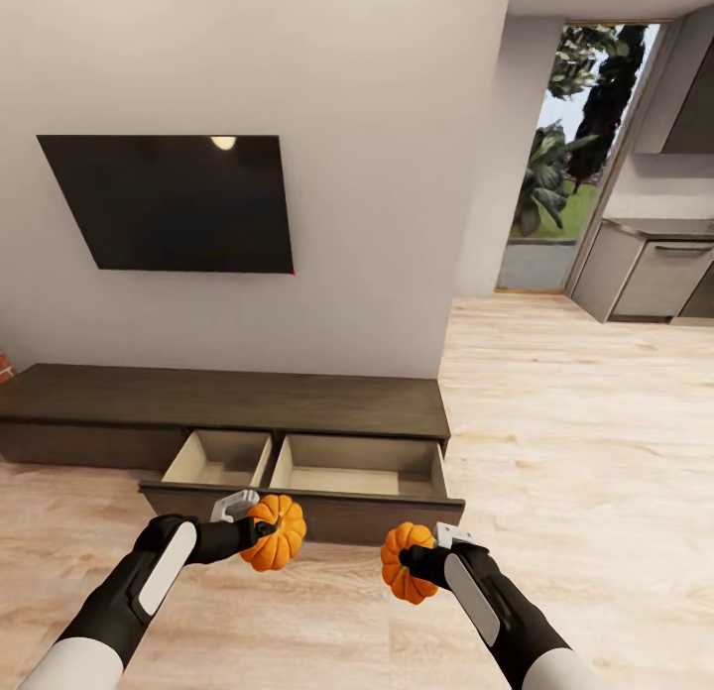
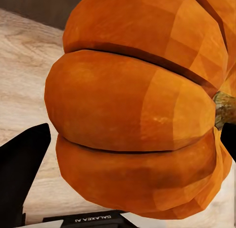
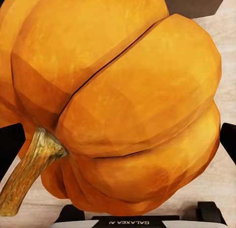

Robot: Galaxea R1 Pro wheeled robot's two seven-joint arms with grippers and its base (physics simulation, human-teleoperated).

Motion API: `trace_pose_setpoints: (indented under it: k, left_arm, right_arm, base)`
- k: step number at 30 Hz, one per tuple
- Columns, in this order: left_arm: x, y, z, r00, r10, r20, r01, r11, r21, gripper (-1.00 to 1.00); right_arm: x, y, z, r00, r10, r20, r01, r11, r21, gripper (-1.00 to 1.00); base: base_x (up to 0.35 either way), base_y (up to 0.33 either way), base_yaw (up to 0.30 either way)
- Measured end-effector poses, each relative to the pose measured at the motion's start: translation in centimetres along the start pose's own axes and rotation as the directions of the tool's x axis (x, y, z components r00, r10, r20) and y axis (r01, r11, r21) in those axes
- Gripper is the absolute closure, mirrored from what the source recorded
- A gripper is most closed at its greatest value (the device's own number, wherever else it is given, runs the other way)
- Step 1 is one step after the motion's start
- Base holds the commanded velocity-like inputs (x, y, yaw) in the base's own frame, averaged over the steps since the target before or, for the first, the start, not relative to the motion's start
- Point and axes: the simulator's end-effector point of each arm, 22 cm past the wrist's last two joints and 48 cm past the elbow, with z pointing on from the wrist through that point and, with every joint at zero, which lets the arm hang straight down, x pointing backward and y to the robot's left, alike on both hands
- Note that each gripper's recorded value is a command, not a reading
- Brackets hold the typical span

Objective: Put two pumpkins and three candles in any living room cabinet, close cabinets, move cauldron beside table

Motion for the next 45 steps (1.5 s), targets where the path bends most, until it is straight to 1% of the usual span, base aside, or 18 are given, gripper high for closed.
trace_pose_setpoints:
  k: [9,30,32,33,34,35,37,40,45]
  left_arm:
    - [0.2,0.0,-0.7,1.000,-0.010,-0.005,0.010,1.000,-0.003,1.00]
    - [0.4,-0.6,-2.4,1.000,-0.010,-0.009,0.010,1.000,-0.003,1.00]
    - [0.4,-0.7,-2.6,1.000,-0.010,-0.009,0.010,1.000,-0.003,1.00]
    - [0.4,-0.7,-2.6,1.000,-0.011,-0.009,0.011,1.000,-0.003,1.00]
    - [0.4,-0.7,-2.7,1.000,-0.011,-0.009,0.011,1.000,-0.003,1.00]
    - [0.4,-0.7,-2.8,1.000,-0.011,-0.009,0.011,1.000,-0.003,1.00]
    - [0.4,-0.8,-2.9,1.000,-0.011,-0.009,0.011,1.000,-0.003,1.00]
    - [0.5,-0.9,-3.2,1.000,-0.011,-0.009,0.011,1.000,-0.003,1.00]
    - [0.5,-0.9,-3.4,1.000,-0.012,-0.009,0.012,1.000,-0.001,1.00]
  right_arm:
    - [-0.4,0.0,-0.9,1.000,0.004,0.007,-0.004,1.000,-0.001,1.00]
    - [-0.3,0.8,-2.7,1.000,0.004,0.004,-0.004,1.000,-0.016,1.00]
    - [-0.3,1.4,-2.9,1.000,0.010,0.003,-0.010,0.999,-0.047,1.00]
    - [-0.2,2.2,-3.1,1.000,0.012,0.001,-0.012,0.997,-0.083,1.00]
    - [-0.2,3.5,-3.3,1.000,0.017,-0.001,-0.017,0.990,-0.142,1.00]
    - [-0.2,4.2,-3.5,1.000,0.016,-0.001,-0.015,0.985,-0.172,1.00]
    - [-0.2,4.7,-3.8,1.000,0.010,-0.001,-0.010,0.980,-0.200,1.00]
    - [-0.2,5.2,-4.1,1.000,0.011,-0.001,-0.011,0.976,-0.218,1.00]
    - [-0.1,5.4,-4.3,1.000,0.012,-0.002,-0.012,0.975,-0.224,1.00]
  base:
    - [0.000,0.000,0.000]
    - [0.000,0.000,0.000]
    - [0.000,0.000,0.000]
    - [0.000,0.000,0.000]
    - [0.000,0.000,0.000]
    - [0.000,0.000,0.000]
    - [0.000,0.000,0.000]
    - [0.000,0.000,0.000]
    - [0.000,0.000,0.000]
